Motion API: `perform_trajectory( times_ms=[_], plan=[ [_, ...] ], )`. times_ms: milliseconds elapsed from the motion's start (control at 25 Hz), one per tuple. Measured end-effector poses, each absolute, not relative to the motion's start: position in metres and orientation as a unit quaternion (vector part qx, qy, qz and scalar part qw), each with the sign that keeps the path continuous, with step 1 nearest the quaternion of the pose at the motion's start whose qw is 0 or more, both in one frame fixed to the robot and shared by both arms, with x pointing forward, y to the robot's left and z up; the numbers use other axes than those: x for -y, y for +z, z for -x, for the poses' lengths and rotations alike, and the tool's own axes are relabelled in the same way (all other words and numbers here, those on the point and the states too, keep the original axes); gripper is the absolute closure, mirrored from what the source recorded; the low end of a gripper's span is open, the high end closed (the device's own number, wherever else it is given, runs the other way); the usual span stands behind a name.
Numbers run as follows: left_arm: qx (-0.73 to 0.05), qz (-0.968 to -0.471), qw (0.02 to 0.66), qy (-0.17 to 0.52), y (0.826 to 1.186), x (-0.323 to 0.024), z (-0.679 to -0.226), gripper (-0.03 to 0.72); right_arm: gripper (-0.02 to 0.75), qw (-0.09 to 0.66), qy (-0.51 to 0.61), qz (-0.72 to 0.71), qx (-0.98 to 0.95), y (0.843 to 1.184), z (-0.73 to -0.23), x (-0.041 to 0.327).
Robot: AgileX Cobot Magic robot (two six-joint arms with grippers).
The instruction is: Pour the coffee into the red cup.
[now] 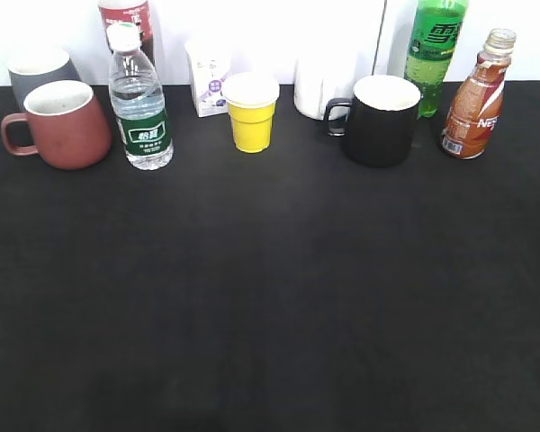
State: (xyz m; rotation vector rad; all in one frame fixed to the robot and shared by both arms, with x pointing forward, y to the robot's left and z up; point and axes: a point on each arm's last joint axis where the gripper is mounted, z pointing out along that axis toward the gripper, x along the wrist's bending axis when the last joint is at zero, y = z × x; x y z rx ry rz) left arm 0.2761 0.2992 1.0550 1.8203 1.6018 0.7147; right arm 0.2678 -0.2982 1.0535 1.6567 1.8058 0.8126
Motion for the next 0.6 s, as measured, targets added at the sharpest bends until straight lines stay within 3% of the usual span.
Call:
perform_trajectory(
  times_ms=[400,600],
  plan=[
    [-0.604,-0.686,0.303,0.270,1.0552,-0.2992,-0.2763,0.172,0.097,0.271,0.318,-0.615,-0.669,1.0501,-0.2708,0.2954],
    [-0.604,-0.686,0.303,0.270,1.0552,-0.2992,-0.2763,0.172,0.199,0.271,0.319,-0.615,-0.669,1.0502,-0.2708,0.2953]
  ],
)
